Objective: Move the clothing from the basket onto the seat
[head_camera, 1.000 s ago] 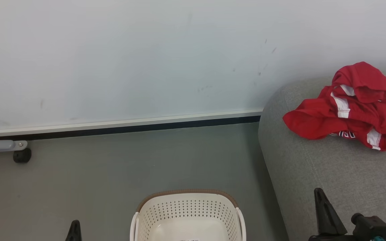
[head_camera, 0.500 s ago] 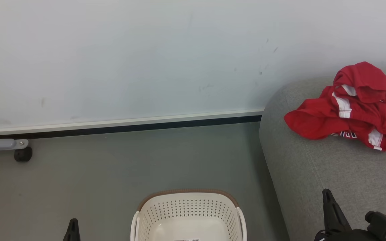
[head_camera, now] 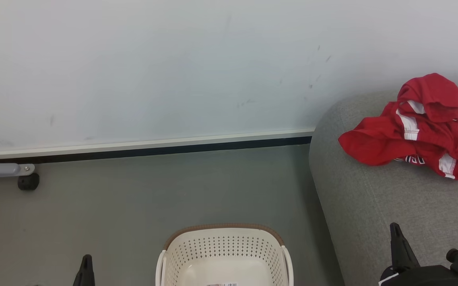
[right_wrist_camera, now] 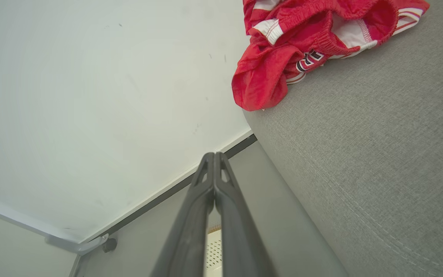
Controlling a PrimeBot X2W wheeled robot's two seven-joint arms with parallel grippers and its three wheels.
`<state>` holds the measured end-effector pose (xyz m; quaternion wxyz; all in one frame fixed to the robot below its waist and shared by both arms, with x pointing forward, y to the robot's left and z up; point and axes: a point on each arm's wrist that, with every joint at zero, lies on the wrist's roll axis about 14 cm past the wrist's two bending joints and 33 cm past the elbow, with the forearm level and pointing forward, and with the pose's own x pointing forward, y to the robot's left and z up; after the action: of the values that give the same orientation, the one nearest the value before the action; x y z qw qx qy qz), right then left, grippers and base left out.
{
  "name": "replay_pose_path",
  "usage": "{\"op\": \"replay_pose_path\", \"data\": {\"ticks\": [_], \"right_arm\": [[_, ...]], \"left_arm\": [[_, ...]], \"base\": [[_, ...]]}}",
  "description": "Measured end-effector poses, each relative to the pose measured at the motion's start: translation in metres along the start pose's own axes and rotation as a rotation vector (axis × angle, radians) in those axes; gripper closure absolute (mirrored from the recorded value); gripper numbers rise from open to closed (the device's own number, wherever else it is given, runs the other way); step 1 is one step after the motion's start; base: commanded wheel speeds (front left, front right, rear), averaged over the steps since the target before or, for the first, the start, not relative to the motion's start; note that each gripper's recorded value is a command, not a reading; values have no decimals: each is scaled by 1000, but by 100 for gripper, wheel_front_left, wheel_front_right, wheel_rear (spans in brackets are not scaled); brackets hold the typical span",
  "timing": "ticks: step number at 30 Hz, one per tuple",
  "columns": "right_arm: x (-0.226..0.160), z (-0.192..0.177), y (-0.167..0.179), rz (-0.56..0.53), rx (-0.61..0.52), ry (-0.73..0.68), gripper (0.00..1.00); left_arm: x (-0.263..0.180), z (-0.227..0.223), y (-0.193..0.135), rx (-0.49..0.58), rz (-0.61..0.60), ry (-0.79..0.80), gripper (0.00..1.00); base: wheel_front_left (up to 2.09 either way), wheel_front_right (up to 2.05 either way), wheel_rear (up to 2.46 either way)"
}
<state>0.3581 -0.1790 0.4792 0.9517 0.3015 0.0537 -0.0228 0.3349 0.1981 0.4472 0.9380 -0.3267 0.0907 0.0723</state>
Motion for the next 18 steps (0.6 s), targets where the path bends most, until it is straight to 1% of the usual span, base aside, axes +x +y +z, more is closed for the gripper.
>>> {"op": "replay_pose_path", "data": {"ticks": [18], "right_arm": [[6,1,-8,-26,249,27,100]], "left_arm": [[10,3,-6,-230,-16,23,100]], "base": [[0,0,0]]}}
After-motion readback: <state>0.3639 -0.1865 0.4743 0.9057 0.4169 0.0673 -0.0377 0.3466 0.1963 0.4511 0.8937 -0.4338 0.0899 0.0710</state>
